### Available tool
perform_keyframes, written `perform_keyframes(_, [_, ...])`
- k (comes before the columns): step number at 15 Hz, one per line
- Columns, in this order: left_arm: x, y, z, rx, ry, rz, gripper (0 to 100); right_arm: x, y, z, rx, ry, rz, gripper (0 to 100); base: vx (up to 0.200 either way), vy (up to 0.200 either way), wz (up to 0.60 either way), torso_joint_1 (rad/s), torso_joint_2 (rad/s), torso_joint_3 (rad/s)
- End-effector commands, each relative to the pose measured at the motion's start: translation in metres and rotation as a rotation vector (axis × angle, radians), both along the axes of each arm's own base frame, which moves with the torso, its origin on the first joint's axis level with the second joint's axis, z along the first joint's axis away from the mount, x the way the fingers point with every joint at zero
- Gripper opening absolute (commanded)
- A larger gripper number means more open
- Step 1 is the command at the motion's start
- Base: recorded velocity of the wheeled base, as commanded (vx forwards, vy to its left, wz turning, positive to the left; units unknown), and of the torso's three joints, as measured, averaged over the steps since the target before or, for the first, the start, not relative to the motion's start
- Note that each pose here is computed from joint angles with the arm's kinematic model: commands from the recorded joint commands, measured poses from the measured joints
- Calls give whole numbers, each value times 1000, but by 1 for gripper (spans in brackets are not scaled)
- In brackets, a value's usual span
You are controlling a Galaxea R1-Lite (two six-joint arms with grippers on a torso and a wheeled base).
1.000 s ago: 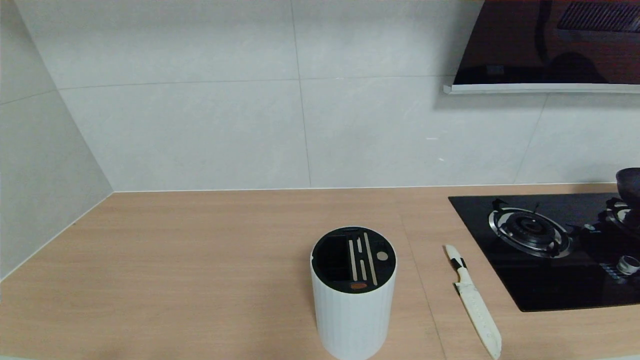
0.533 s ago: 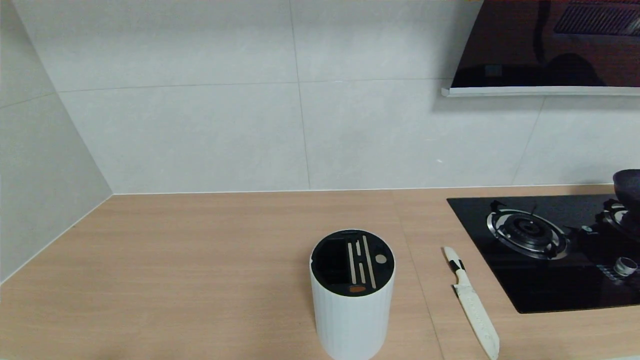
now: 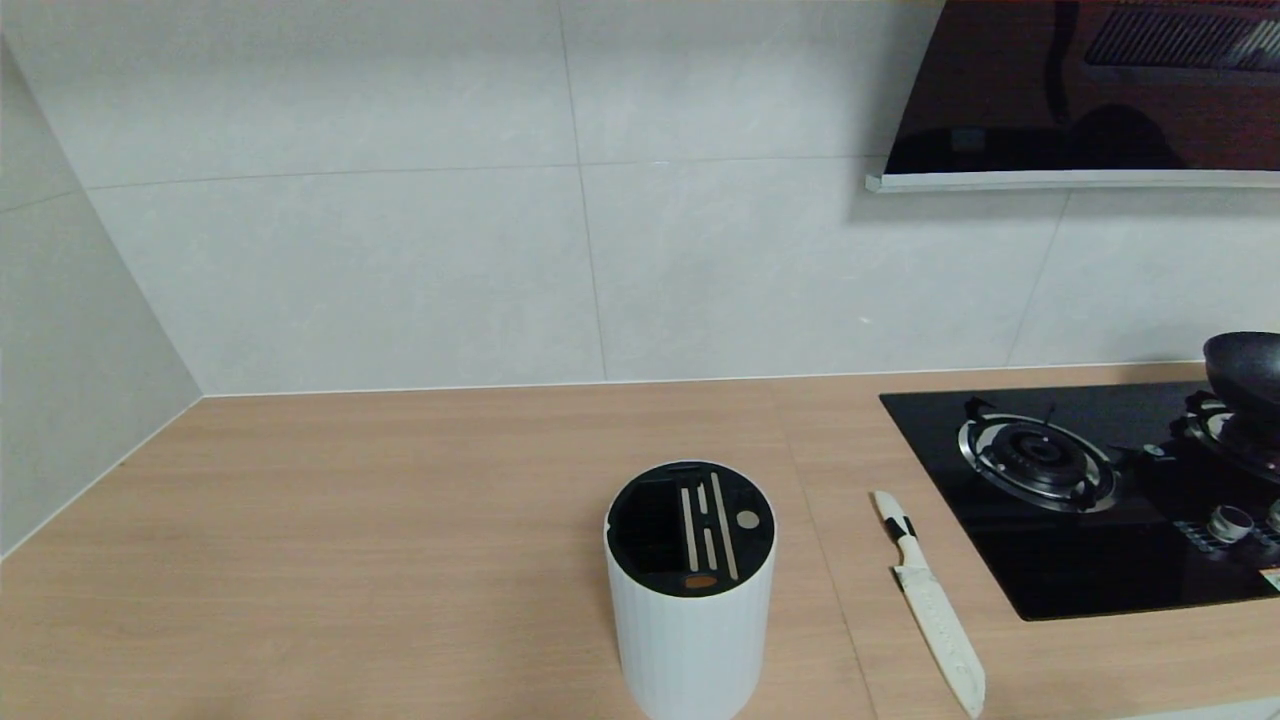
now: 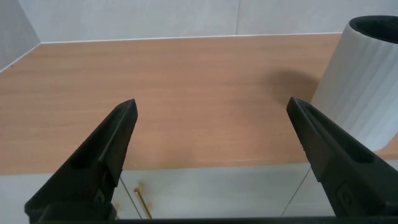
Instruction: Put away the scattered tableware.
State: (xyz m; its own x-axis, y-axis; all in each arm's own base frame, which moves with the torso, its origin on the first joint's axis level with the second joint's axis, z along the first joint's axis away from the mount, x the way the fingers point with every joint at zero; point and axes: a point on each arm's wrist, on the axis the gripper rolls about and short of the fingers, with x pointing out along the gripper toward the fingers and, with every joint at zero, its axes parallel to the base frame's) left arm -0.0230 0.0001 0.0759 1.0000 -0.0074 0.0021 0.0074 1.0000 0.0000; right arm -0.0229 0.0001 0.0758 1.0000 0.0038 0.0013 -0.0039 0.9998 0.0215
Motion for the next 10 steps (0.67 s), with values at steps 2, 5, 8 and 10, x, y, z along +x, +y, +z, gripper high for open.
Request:
perform_keyframes(2, [0, 0, 0, 0, 1, 0, 100, 0, 0, 0, -2, 0, 1, 100, 0, 0, 0, 0, 0, 0])
perform_keyframes(5, [0, 0, 0, 0, 1, 0, 100, 0, 0, 0, -11, 1, 1, 100, 0, 0, 0, 0, 0, 0])
perform_keyframes(8, [0, 0, 0, 0, 1, 0, 100, -8, 0, 36, -16, -157, 30, 100, 0, 0, 0, 0, 0, 0])
perform_keyframes(10, [0, 0, 0, 0, 1, 0, 100, 0, 1, 44, -16, -81, 78, 100, 0, 0, 0, 0, 0, 0])
